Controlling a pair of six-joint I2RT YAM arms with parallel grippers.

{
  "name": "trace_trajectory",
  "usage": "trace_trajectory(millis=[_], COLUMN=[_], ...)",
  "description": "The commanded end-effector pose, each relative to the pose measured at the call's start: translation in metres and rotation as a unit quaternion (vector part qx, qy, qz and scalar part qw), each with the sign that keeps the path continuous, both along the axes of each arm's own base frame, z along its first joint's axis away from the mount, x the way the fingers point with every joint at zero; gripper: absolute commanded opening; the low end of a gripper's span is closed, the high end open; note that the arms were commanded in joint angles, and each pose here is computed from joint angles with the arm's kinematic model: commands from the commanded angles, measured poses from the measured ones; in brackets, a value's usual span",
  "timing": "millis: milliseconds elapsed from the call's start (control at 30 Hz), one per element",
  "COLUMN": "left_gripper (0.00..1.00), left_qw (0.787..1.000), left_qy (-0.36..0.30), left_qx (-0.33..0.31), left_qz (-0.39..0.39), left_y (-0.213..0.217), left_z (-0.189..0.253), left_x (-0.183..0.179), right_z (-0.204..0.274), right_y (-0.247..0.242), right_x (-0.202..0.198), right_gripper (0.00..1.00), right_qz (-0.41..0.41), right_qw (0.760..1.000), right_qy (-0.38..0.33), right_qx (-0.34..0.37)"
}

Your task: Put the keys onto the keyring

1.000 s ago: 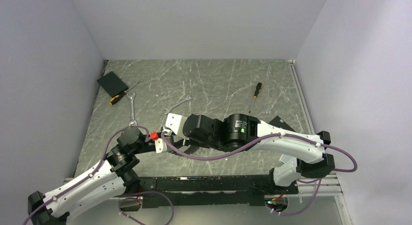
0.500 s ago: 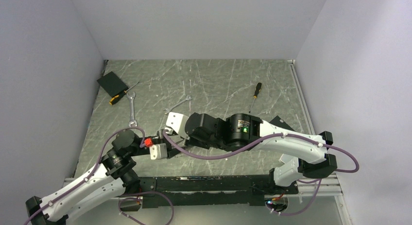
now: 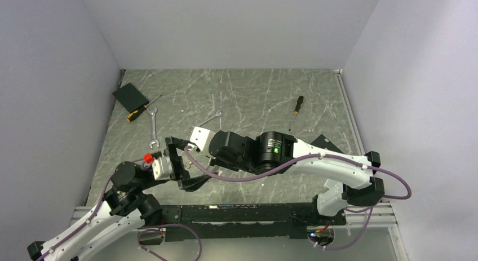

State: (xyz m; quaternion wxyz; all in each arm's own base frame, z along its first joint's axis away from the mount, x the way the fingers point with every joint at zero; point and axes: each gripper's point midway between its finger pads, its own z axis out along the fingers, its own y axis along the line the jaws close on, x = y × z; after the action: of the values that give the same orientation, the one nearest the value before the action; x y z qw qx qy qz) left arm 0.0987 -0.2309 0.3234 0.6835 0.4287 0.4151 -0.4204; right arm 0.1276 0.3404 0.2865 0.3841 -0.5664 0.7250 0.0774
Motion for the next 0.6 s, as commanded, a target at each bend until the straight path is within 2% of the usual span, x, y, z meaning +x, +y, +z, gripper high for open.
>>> trace_trajectory(millis=[0,133,200,333,567], left_gripper=[1.00,0.99,0.99,0.98,0.90], left_qw=[0.968,0.919,0.909,0.903,0.913], left_qy=[0.217,0.355,0.384,0.403,0.383], left_qx=[-0.077,-0.070,-0.071,-0.073,-0.065], left_qz=[0.103,0.153,0.146,0.127,0.121], left_y=[0.023,0.031,0.029,0.023,0.015], left_z=[0.008,-0.007,-0.003,0.001,-0.008], left_x=[0.033,0.044,0.041,0.037,0.040], right_z=[0.031,0.034,0.035,0.037,0.036], right_y=[0.010,0.007,0.007,0.007,0.008], right_x=[0.012,0.018,0.021,0.025,0.026], right_gripper=[0.00,0.00,0.00,0.00,0.00], right_qz=[-0.040,-0.066,-0.072,-0.097,-0.097], right_qw=[0.997,0.995,0.994,0.993,0.994], right_qy=[-0.022,-0.032,-0.038,-0.036,-0.034], right_qx=[0.066,0.070,0.067,0.059,0.022])
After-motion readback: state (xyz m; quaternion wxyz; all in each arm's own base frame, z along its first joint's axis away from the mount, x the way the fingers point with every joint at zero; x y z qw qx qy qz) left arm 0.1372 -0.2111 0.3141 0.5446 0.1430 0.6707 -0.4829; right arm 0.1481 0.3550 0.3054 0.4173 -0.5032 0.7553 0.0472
